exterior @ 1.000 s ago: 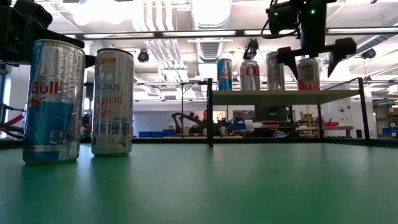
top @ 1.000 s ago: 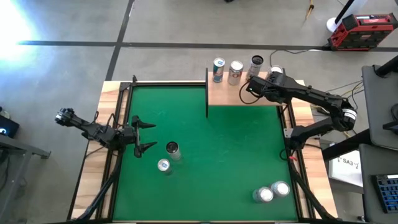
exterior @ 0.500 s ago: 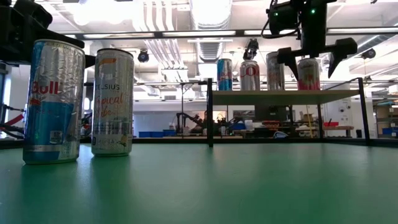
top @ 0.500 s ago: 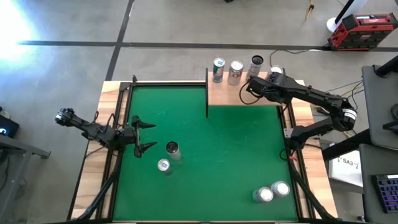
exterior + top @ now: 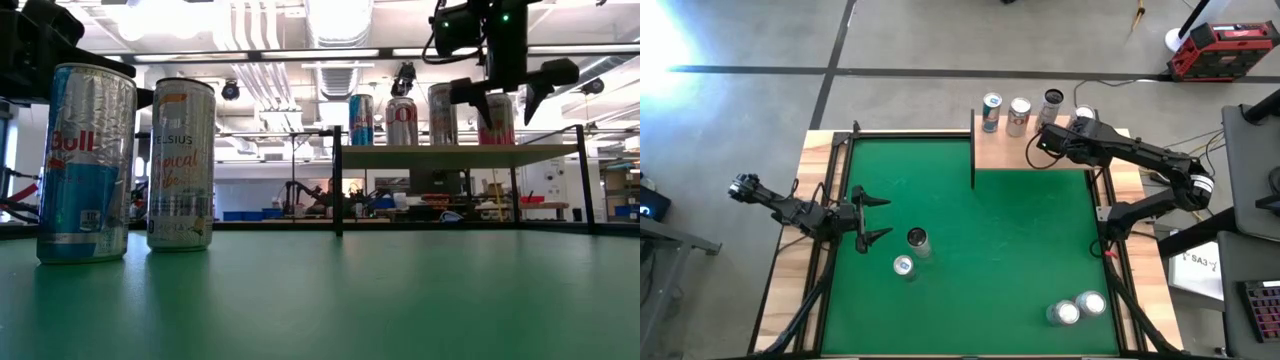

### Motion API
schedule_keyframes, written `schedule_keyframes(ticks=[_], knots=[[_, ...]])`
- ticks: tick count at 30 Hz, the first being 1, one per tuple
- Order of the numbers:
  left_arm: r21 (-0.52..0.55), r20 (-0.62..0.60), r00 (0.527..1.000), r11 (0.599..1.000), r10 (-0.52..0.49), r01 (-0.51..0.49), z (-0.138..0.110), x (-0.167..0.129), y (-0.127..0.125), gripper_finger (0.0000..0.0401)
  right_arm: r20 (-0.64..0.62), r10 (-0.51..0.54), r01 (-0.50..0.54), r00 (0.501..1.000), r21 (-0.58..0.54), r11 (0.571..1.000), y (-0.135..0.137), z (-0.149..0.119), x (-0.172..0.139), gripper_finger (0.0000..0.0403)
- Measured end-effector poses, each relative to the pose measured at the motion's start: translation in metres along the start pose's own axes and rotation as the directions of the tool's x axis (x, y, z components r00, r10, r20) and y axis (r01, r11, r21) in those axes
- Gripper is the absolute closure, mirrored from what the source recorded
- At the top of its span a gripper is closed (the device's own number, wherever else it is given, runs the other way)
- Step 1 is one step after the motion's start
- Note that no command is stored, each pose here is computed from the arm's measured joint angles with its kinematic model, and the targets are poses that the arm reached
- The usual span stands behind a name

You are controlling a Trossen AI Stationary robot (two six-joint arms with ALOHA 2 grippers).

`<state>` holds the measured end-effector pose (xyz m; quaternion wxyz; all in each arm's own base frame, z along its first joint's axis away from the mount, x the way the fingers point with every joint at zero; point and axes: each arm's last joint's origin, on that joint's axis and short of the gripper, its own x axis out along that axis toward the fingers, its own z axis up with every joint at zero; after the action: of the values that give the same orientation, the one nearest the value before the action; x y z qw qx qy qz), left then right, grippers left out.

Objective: Place canned beverage on shelf
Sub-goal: Put the top pink-white soda can on the shelf

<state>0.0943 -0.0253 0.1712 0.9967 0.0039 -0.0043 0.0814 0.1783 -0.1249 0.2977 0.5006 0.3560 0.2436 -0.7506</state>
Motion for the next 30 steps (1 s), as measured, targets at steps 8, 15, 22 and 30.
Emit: schedule_keyframes(ticks=[8,15,22,30], knots=[[0.000,0.000,1.000,1.000,0.000,0.000,0.0000,0.0000,0.0000,0.0040,0.034,-0.015,0.015,0.999,-0.007,1.000,-0.0012,0.0009,0.0000,0.0142],[0.000,0.000,1.000,1.000,0.000,0.000,0.0000,0.0000,0.0000,0.0040,0.051,-0.015,0.015,0.999,0.013,1.000,-0.0010,0.0015,0.0000,0.0142],[0.000,0.000,1.000,1.000,0.000,0.000,0.0000,0.0000,0.0000,0.0040,0.052,-0.012,0.011,0.999,0.018,1.000,-0.0005,0.0015,0.0001,0.0143],[0.000,0.000,1.000,1.000,0.000,0.000,0.0000,0.0000,0.0000,0.0040,0.054,-0.003,0.002,0.999,0.025,1.000,0.0007,0.0017,0.0001,0.0180]])
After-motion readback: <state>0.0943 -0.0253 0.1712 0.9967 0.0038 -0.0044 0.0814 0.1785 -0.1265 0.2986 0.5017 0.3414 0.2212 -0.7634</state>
